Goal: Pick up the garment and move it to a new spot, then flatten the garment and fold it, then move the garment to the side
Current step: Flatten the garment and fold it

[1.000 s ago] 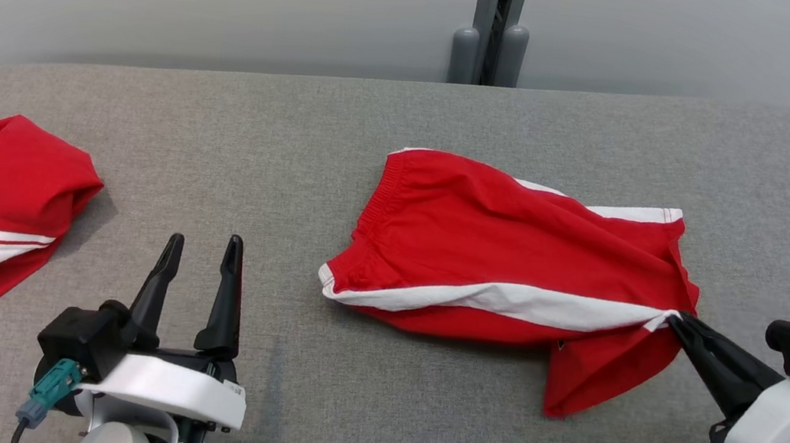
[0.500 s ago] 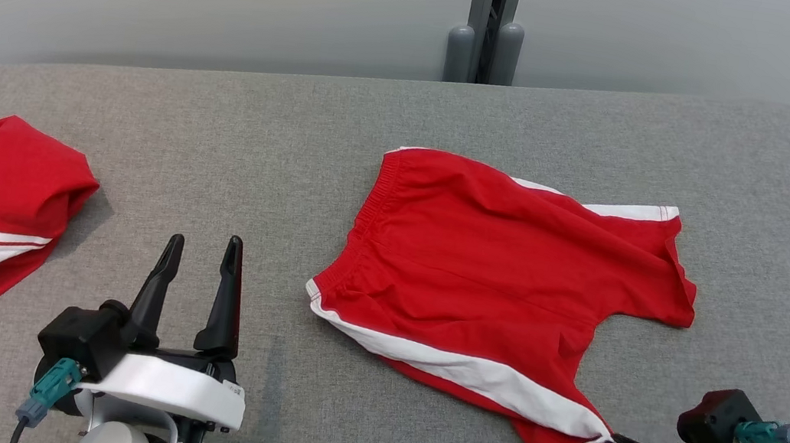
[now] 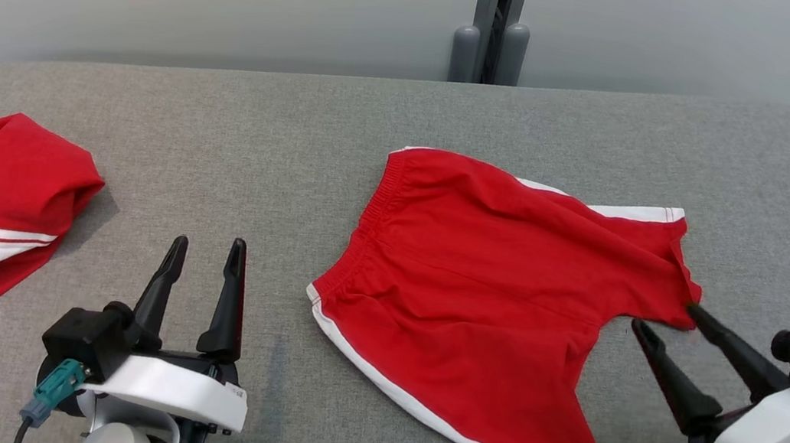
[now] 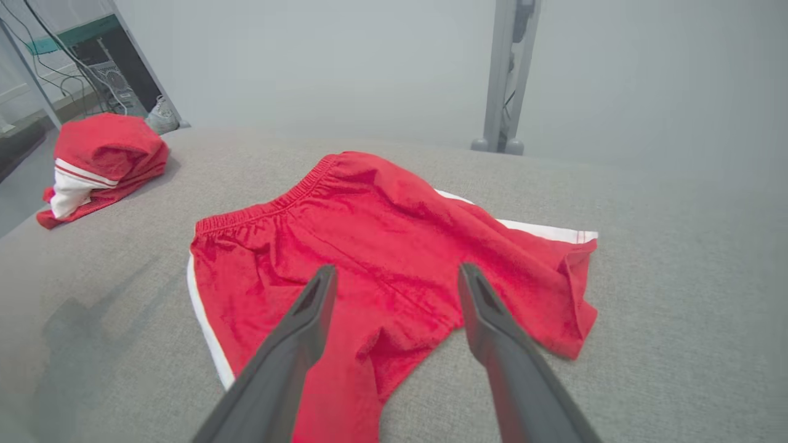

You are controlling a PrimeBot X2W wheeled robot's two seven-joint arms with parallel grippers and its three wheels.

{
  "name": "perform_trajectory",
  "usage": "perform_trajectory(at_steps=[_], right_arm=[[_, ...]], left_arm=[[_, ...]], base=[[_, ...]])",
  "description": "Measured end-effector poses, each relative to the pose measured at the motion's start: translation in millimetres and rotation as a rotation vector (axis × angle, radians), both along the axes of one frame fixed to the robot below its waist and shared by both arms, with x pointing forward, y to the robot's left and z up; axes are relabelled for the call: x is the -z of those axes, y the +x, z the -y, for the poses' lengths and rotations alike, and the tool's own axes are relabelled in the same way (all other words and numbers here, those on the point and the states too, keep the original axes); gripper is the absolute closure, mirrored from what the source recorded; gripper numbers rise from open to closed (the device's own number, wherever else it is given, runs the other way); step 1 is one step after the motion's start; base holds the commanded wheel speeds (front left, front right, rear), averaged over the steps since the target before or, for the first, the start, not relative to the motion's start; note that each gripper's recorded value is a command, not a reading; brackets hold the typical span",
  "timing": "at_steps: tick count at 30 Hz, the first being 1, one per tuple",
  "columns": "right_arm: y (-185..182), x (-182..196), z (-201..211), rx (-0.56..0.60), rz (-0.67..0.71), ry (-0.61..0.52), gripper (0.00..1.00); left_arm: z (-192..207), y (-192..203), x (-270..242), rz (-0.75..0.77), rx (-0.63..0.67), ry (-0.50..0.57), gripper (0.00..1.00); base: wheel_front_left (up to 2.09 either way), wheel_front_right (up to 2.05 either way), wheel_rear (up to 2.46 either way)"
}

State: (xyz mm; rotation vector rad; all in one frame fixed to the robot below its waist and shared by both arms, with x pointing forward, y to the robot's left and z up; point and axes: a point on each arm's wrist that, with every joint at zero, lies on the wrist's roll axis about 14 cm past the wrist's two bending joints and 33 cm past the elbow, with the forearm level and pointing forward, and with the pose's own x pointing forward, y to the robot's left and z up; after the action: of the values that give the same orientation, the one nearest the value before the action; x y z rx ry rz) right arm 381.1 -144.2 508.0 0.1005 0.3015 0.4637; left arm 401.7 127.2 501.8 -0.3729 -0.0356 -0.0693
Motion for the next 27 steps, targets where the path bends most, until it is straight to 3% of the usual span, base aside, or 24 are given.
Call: perform_trajectory(at_steps=[5, 8, 19, 27], right_arm=[[28.1, -4.5, 5.2, 0.059, 0.132, -0.056, 0.0], [51.7, -5.5, -13.2, 0.055, 0.196, -0.06, 0.0], [107.0, 23.8, -69.5, -0.074, 0.169, -0.157, 0.0], [149.1, 60.1, -101.5, -0.185, 0.049, -0.274, 0.0]], left_arm=[[-2.2, -0.1, 1.9, -0.004, -0.004, 0.007, 0.0], [-5.9, -2.9, 2.9, -0.007, -0.01, 0.011, 0.0], [-37.1, -20.1, 15.8, -0.053, -0.101, 0.019, 0.0], [-59.1, -29.1, 22.6, -0.086, -0.174, 0.008, 0.0]], base=[[0.0, 0.0, 0.0], [0.0, 0.0, 0.0], [0.0, 0.0, 0.0], [0.0, 0.0, 0.0]])
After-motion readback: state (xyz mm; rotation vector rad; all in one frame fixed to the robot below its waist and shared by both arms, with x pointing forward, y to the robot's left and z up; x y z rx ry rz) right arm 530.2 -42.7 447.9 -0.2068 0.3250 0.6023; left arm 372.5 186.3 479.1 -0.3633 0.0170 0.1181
